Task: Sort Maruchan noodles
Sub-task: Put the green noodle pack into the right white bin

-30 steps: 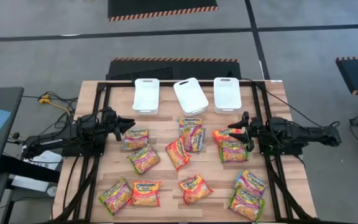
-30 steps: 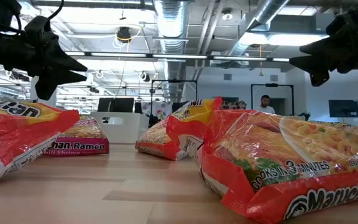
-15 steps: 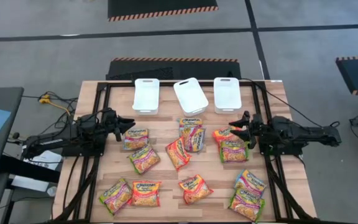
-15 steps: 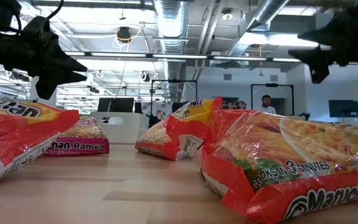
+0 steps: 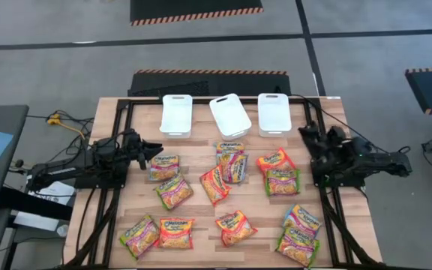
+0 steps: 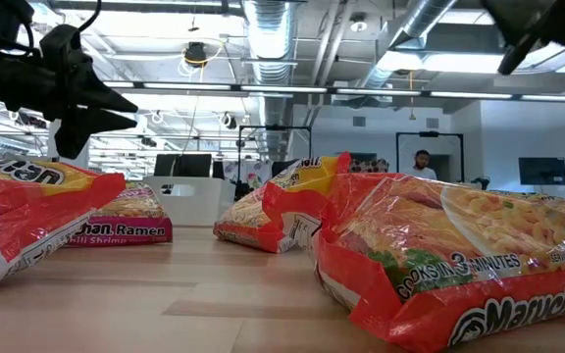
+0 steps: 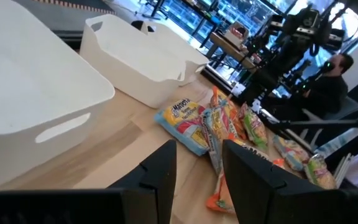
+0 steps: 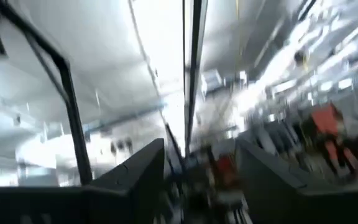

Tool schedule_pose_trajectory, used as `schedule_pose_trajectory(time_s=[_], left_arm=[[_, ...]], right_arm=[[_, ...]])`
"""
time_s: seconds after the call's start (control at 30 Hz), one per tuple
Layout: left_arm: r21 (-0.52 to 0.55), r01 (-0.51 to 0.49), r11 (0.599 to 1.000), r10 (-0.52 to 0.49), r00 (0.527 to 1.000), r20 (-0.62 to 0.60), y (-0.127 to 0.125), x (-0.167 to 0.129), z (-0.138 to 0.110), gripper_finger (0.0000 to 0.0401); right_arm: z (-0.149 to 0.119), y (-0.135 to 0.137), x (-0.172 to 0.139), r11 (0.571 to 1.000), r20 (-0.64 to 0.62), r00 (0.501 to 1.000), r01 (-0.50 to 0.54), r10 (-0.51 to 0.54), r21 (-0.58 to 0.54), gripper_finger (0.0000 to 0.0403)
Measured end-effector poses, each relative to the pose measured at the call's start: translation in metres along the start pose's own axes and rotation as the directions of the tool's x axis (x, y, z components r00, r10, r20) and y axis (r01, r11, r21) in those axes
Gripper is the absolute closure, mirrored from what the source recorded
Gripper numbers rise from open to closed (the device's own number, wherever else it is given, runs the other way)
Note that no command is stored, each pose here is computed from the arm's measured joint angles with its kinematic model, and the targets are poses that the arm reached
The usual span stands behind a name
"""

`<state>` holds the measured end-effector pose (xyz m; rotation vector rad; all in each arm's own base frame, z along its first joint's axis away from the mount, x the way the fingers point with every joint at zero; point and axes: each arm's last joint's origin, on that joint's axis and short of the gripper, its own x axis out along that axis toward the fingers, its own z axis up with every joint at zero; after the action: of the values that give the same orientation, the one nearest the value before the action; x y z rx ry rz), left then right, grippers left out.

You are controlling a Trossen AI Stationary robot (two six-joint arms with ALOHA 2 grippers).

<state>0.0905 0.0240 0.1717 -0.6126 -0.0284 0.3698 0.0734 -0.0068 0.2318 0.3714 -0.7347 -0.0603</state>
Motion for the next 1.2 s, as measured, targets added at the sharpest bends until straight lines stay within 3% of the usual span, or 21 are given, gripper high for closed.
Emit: schedule_pose_trajectory(time_s=[0.23, 0.4, 0.6, 0.93, 1.03, 1.2], left_arm=[[-0.042, -0.046, 0.998, 0.047, 0.998, 0.044, 0.001, 0.000, 0.002, 0.0287], [-0.047, -0.038, 0.998, 0.041, 0.998, 0.048, 0.001, 0.000, 0.002, 0.0287], [-0.066, -0.047, 0.997, 0.052, 0.995, 0.083, 0.000, 0.000, 0.004, 0.0287], [-0.103, 0.103, 0.989, -0.074, 0.966, 0.249, -0.011, -0.003, 0.021, 0.0287], [-0.105, 0.118, 0.987, -0.086, 0.960, 0.266, -0.014, -0.004, 0.025, 0.0287], [-0.092, 0.154, 0.984, -0.123, 0.953, 0.276, -0.020, -0.009, 0.033, 0.0287]], right_arm=[[0.025, 0.005, -0.002, 0.994, 0.254, 0.967, 0.048, -0.021, -0.100, 0.0182], [0.046, 0.013, 0.008, 0.972, 0.266, 0.961, 0.131, -0.076, -0.195, 0.0182], [0.074, 0.024, 0.027, 0.930, 0.118, 0.974, 0.222, -0.196, -0.291, 0.0182], [0.102, 0.040, 0.070, 0.874, -0.138, 0.925, 0.275, -0.355, -0.401, 0.0182], [0.107, 0.043, 0.081, 0.861, -0.215, 0.889, 0.292, -0.405, -0.416, 0.0182], [0.108, 0.044, 0.091, 0.831, -0.357, 0.786, 0.332, -0.505, -0.446, 0.0182]])
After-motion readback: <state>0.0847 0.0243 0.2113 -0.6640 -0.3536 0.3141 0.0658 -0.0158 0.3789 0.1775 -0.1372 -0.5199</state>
